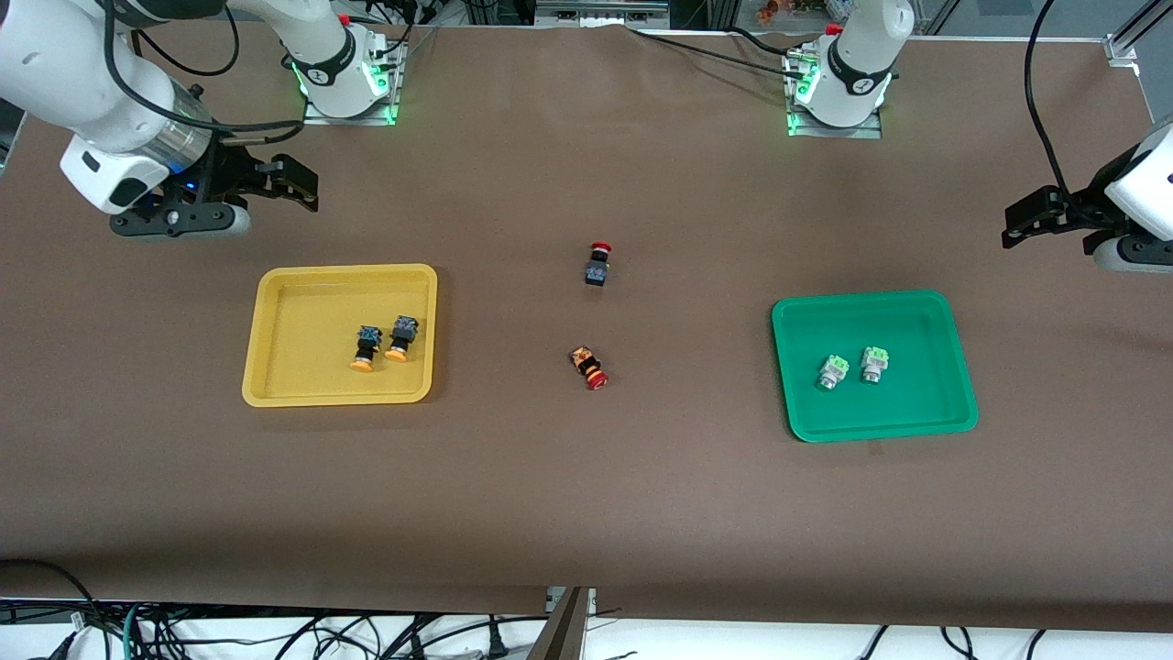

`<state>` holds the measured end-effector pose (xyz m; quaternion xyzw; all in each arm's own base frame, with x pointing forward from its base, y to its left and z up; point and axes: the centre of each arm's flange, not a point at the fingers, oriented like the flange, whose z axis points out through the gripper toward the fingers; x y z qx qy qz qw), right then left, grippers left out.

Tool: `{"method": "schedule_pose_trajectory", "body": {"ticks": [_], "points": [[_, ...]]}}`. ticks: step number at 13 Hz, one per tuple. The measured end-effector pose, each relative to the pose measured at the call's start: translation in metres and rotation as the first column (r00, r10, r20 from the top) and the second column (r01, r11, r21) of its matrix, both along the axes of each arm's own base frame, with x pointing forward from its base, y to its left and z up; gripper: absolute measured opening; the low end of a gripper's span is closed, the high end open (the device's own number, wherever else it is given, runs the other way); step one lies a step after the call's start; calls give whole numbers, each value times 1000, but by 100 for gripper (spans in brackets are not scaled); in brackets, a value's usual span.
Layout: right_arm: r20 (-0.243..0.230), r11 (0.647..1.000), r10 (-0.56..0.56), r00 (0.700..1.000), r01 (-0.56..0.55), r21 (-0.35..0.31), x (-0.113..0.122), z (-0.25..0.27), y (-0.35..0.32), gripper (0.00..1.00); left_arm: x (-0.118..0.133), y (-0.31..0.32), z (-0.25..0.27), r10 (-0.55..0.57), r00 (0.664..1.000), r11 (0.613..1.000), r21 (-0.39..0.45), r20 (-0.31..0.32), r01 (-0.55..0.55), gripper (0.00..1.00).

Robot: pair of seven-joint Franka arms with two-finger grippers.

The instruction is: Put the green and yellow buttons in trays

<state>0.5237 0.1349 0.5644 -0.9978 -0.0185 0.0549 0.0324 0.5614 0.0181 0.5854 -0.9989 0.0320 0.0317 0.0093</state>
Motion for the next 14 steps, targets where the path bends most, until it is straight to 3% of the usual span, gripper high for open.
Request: {"method": "schedule_pose_trajectory", "body": {"ticks": [7,14], "points": [[25,1000,31,999,-31,2,8,8,-35,100,0,-3,0,-4,1000,1000,0,0,4,100],[22,1000,22,1000,-22,3,6,38,-45,100,0,-11,0,-19,1000,1000,0,0,19,100]]}}
